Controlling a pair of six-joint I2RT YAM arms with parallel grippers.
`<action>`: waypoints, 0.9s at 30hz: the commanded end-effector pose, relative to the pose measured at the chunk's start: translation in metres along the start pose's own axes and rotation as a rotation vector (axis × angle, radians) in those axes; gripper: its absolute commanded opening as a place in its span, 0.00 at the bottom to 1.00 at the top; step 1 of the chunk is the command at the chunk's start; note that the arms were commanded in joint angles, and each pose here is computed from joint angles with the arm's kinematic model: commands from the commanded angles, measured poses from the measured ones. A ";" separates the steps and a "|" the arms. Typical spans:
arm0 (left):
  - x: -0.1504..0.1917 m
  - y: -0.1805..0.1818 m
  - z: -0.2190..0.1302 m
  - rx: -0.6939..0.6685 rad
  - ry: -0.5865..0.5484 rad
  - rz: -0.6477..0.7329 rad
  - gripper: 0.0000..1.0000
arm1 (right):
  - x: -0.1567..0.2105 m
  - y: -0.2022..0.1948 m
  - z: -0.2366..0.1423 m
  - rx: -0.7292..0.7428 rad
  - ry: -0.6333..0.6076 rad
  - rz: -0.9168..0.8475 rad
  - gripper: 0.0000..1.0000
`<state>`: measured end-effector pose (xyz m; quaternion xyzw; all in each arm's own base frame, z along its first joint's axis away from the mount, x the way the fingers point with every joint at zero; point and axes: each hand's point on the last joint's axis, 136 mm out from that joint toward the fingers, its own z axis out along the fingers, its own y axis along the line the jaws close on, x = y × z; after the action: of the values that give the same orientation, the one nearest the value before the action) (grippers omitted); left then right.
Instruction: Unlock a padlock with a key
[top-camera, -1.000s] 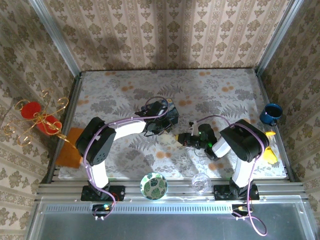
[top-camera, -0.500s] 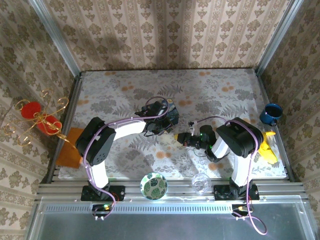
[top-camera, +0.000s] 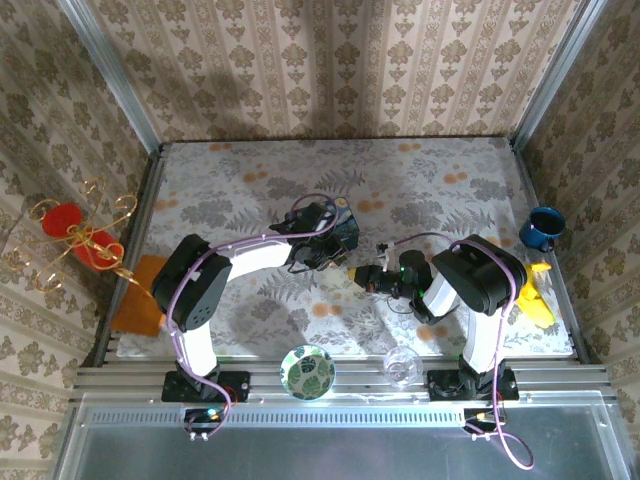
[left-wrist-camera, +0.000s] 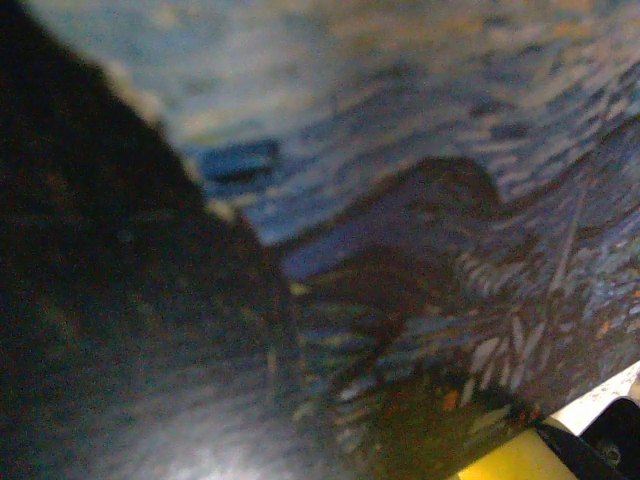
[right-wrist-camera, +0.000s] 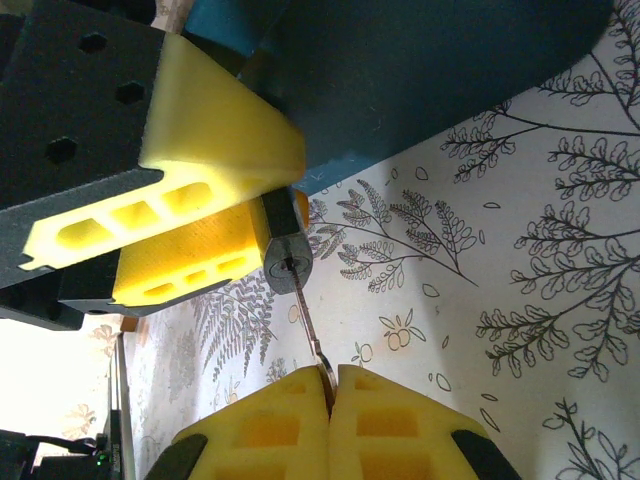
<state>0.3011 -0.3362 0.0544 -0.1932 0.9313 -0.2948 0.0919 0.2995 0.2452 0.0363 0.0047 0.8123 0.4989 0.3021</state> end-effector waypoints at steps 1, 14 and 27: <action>0.006 -0.003 -0.001 0.026 0.029 -0.016 0.06 | -0.012 0.000 -0.002 0.012 -0.059 -0.021 0.00; 0.008 -0.002 0.002 0.030 0.044 -0.036 0.05 | -0.021 0.005 -0.008 0.018 -0.102 -0.045 0.00; 0.004 -0.006 0.000 0.065 0.027 -0.087 0.04 | -0.008 0.005 -0.006 0.009 -0.061 -0.046 0.00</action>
<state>0.3025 -0.3418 0.0549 -0.2165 0.9185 -0.3197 0.0851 0.3026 0.2365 0.0414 0.0206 0.8117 0.4827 0.3281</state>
